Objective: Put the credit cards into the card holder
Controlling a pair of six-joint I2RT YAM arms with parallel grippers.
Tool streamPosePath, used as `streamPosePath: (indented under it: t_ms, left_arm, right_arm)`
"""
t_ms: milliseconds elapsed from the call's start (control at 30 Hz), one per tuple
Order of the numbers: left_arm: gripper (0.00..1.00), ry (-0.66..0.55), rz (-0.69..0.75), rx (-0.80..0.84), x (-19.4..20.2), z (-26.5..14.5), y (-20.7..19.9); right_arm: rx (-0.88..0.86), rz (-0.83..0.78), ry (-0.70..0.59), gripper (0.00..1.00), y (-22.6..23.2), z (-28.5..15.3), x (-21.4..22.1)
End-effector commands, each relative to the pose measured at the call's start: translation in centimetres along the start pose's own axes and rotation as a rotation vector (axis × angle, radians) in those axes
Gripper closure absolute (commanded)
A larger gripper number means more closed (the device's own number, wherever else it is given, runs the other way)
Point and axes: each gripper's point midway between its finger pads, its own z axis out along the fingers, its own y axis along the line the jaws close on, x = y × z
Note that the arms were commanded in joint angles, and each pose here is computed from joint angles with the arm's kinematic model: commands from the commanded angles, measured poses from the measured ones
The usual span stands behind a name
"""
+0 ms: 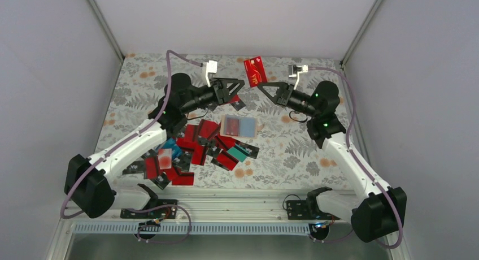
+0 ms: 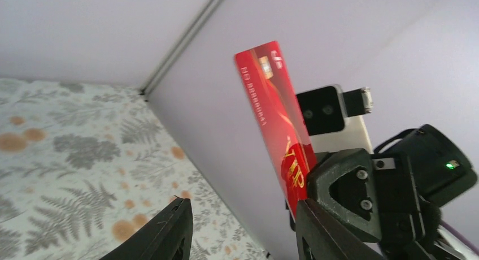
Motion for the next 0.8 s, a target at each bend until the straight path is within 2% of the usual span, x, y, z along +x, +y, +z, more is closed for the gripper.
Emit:
streamPosePath:
  t_ms: [0,100,233,400,767]
  left_arm:
    - [0.53,-0.061,0.083,0.210,-2.7,-0.4,-5.0]
    - [0.54,-0.073,0.093,0.241,-2.9,-0.5,-5.6]
    - [0.66,-0.092,0.099,0.258,-3.5,-0.6,-6.2]
    - [0.71,-0.091,0.081,0.267,-3.7,-0.2,-6.2]
    - [0.71,-0.089,0.049,0.244,-3.6,0.2,-5.4]
  right_arm:
    - [-0.111,-0.050,0.018,0.96,3.6,-0.1,-0.8]
    - [-0.128,-0.058,0.027,0.96,4.3,-0.3,-0.7]
    - [-0.142,-0.067,0.028,0.96,5.0,-0.5,-0.6]
    - [-0.155,-0.078,0.032,0.96,5.6,-0.7,-0.5]
    - [-0.169,-0.109,0.022,0.96,6.7,-1.0,-0.4]
